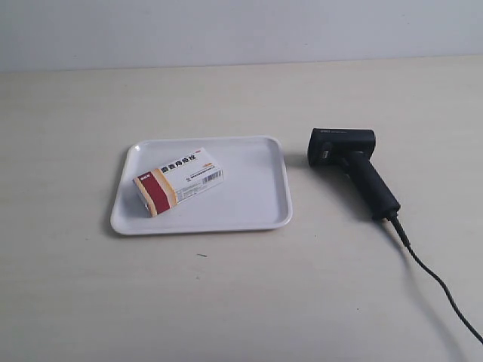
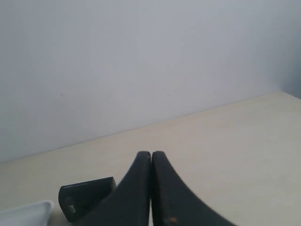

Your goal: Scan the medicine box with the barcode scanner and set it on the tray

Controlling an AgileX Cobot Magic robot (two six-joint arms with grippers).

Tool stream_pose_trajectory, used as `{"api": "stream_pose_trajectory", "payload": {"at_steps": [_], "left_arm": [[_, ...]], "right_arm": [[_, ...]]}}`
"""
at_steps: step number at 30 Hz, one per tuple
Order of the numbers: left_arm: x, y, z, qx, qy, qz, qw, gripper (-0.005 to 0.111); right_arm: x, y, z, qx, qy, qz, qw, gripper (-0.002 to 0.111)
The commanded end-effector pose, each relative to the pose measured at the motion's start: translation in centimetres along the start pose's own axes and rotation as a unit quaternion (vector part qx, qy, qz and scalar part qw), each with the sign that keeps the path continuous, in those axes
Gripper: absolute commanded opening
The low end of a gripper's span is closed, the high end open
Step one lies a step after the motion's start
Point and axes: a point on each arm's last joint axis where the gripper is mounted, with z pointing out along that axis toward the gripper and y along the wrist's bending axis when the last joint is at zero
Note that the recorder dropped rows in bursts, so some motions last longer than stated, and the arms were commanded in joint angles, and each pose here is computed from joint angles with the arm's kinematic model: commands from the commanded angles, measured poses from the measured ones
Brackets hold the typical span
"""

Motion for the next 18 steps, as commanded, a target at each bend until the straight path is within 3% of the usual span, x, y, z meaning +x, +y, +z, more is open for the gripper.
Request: {"api": "stream_pose_trajectory", "payload": {"at_steps": [1,18], "left_arm": [[-0.03,-0.01,-0.04,0.0,-0.004,-0.004,1.0,0.001],[-0.03,-0.01,-0.04,0.0,-0.004,-0.004,1.0,0.001]], "right_arm": [[0.31,-0.2,-0.05,0.01,0.009,-0.032,0.999,0.0],[0.48,-0.25,-0.05,0.012,0.018,-0.028,0.999,0.0]]}}
